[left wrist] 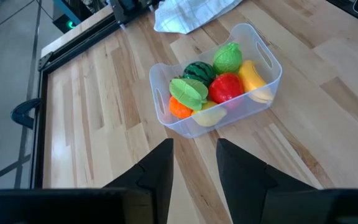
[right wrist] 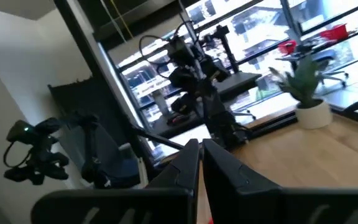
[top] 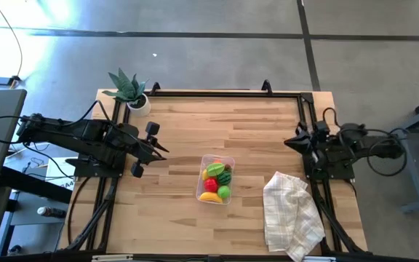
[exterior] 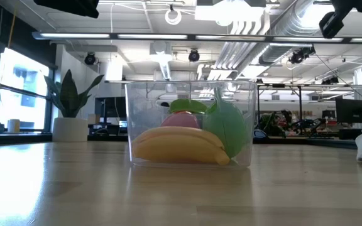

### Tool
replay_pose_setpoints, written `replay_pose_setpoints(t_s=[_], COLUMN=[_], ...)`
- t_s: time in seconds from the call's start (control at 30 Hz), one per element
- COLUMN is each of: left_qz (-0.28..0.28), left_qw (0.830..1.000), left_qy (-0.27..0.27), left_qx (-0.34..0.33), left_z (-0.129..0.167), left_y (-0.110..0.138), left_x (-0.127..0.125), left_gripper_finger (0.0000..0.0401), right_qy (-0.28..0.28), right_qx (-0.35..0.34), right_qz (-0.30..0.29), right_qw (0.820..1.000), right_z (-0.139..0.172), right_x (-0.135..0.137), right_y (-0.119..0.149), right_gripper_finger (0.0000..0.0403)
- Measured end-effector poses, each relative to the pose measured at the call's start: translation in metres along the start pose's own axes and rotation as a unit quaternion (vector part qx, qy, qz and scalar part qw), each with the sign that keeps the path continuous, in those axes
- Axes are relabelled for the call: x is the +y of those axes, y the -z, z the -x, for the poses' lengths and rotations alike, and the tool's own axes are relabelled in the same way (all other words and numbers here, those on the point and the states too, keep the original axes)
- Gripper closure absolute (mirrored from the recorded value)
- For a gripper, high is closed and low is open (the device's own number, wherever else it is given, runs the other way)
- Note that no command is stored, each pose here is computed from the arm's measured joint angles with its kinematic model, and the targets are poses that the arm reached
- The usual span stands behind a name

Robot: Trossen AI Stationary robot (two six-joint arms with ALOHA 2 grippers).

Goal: Pick and placing Produce into tupperware
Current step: Return to Home Position

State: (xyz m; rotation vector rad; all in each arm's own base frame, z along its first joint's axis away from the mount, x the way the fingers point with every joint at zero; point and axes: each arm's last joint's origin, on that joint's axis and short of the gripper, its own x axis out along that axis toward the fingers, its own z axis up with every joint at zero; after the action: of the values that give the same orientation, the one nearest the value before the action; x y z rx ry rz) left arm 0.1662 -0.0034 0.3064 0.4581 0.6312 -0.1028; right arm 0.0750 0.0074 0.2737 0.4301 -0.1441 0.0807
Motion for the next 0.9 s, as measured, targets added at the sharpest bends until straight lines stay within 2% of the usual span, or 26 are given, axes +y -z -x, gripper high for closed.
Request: replay_pose_setpoints(t_s=[0.3,0.5,0.9], left_qz=[0.0,0.0,0.0], left_qw=[1.0,1.0,1.0], left_qy=[0.0,0.0,0.0], left_qx=[0.0,0.0,0.0], left_z=[0.0,0.0,0.0], left_y=[0.0,0.0,0.0], left_x=[0.0,0.0,0.0], left_gripper_finger=[0.029,0.029,0.029], right_qy=[-0.04,-0.044,-0.075], right_qx=[-0.024,-0.024,-0.021], right_qz=[-0.029,-0.042,-0.019], right_qw=[0.998,0.998,0.997], right_z=[-0.01,-0.013,-0.013], right_x=[-0.01,-0.018,-0.018], right_y=[0.028,0.049,0.051], right_gripper_finger=[0.0391,0.0391,0.0391])
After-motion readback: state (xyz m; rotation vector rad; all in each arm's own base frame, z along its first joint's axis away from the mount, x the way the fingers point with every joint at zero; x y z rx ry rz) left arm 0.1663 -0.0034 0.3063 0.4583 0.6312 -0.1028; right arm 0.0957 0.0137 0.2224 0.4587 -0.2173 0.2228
